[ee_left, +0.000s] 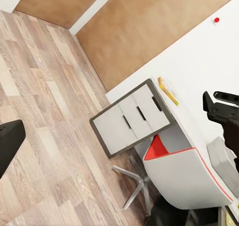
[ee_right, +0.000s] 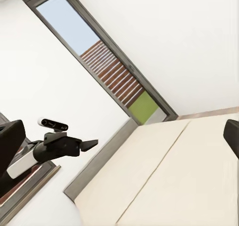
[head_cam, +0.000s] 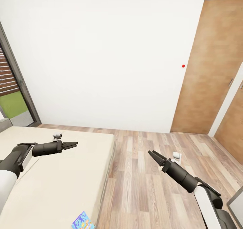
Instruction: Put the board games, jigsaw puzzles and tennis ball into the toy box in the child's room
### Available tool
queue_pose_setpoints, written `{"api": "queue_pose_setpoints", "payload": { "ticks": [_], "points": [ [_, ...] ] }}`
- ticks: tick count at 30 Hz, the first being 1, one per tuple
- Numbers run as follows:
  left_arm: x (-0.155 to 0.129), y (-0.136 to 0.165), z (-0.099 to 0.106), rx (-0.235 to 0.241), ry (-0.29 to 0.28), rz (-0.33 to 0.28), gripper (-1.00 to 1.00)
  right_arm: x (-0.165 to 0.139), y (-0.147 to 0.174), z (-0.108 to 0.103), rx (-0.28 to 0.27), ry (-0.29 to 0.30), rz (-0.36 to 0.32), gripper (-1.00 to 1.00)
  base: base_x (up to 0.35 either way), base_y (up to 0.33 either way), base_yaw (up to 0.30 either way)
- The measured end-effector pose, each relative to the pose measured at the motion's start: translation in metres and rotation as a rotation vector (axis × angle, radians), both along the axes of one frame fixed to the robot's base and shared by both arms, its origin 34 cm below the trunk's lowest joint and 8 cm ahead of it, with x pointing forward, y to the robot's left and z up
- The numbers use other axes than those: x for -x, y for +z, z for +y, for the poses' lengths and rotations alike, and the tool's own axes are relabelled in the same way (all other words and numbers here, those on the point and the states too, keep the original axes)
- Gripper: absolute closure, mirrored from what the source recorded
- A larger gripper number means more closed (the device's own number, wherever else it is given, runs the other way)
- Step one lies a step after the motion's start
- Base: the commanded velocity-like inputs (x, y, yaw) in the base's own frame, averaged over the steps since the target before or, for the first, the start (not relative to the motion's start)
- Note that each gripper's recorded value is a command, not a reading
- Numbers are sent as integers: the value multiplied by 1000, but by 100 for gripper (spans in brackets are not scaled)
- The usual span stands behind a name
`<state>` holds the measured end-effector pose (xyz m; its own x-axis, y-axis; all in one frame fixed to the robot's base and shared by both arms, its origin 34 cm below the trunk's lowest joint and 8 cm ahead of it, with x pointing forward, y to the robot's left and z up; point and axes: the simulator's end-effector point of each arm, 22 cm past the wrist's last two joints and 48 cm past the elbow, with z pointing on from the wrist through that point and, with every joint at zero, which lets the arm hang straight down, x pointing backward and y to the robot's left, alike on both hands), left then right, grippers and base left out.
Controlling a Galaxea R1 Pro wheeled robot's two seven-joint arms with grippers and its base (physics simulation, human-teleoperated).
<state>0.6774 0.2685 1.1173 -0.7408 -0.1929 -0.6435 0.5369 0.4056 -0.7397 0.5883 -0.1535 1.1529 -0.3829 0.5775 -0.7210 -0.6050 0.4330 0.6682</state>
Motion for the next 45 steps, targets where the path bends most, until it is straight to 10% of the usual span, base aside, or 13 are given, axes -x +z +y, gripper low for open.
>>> {"api": "queue_pose_setpoints", "payload": {
  "ticks": [45],
  "points": [
    [6,24,-4,3,-6,-43,-100,7,21,0,0,0,-43,-100,0,3,189]
  ]
}}
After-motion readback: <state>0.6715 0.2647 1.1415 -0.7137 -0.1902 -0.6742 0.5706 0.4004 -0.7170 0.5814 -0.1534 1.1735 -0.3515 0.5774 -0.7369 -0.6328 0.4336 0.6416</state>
